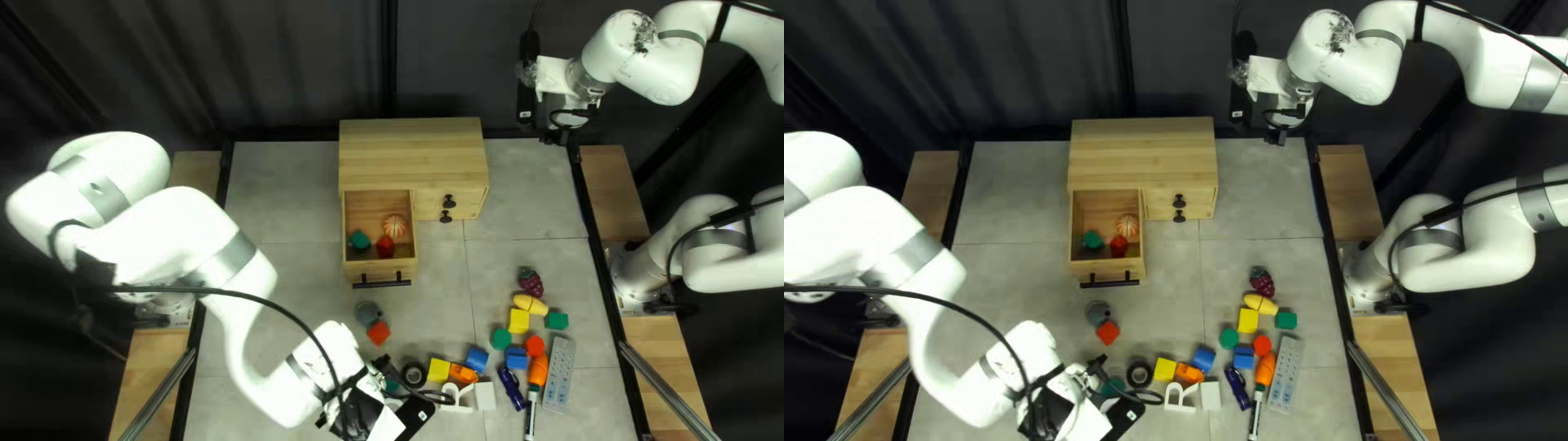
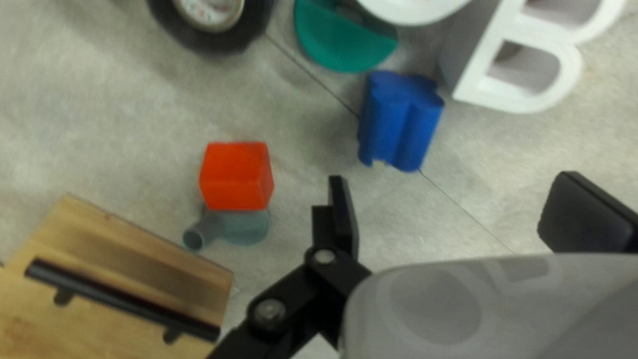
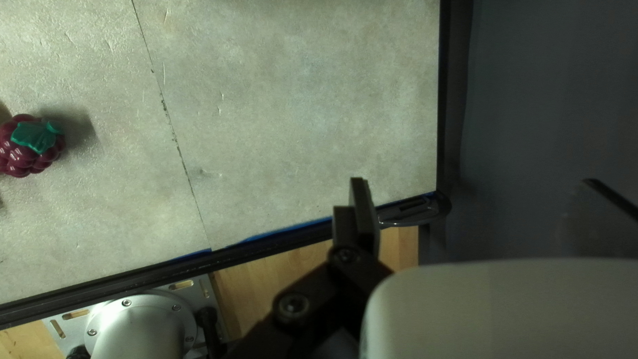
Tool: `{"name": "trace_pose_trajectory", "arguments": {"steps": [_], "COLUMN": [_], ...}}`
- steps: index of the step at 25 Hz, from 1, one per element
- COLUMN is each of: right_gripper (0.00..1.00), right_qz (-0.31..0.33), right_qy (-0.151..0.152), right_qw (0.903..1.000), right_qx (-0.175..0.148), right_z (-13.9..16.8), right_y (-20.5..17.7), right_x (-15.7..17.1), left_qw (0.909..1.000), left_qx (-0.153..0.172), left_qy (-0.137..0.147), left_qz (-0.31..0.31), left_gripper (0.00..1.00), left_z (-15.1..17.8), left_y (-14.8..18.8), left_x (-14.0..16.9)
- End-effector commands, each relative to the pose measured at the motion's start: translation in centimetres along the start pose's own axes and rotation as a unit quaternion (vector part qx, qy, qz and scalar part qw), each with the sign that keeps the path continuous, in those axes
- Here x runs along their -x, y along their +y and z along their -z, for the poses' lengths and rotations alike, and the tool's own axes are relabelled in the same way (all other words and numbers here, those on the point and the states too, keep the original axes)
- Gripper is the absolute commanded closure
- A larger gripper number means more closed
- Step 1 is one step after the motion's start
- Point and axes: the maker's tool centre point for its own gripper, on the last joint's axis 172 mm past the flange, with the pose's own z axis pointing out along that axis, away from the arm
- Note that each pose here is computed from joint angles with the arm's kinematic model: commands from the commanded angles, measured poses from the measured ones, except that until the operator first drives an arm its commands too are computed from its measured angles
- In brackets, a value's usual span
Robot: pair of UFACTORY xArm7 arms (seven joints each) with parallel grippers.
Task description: Open drawers and place objects into drawer and close
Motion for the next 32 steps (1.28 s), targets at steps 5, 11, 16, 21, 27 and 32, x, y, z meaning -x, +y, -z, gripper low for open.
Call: {"name": "trace_pose_trajectory", "arguments": {"steps": [5,11,16,21,27,32], "right_gripper": [0.0,0.0,0.0,0.0,0.0,0.0], "right_qz": [0.0,0.0,0.0,0.0,0.0,0.0], "right_qy": [0.0,0.0,0.0,0.0,0.0,0.0], "right_qw": [1.0,1.0,1.0,1.0,1.0,1.0], "right_qx": [0.0,0.0,0.0,0.0,0.0,0.0], "right_z": [0.0,0.0,0.0,0.0,0.0,0.0], "right_y": [0.0,0.0,0.0,0.0,0.0,0.0], "right_x": [0.0,0.0,0.0,0.0,0.0,0.0], "left_qw": [0.9998,0.9999,0.9999,0.9984,0.9922,0.9804], "left_qx": [0.018,0.015,0.01,0.004,-0.01,-0.018], "left_qy": [0.004,0.005,-0.006,-0.029,-0.047,-0.05], "left_qz": [0.001,-0.001,0.01,0.049,0.115,0.19], "left_gripper": [1.0,1.0,1.0,1.0,1.0,1.0], "left_z": [-1.4,-0.9,2.4,6.6,12.7,14.8], "left_y": [-0.2,-0.3,-1.6,-5.4,-12.4,-18.8], "left_x": [0.5,0.8,3.6,9.6,17.3,23.6]}}
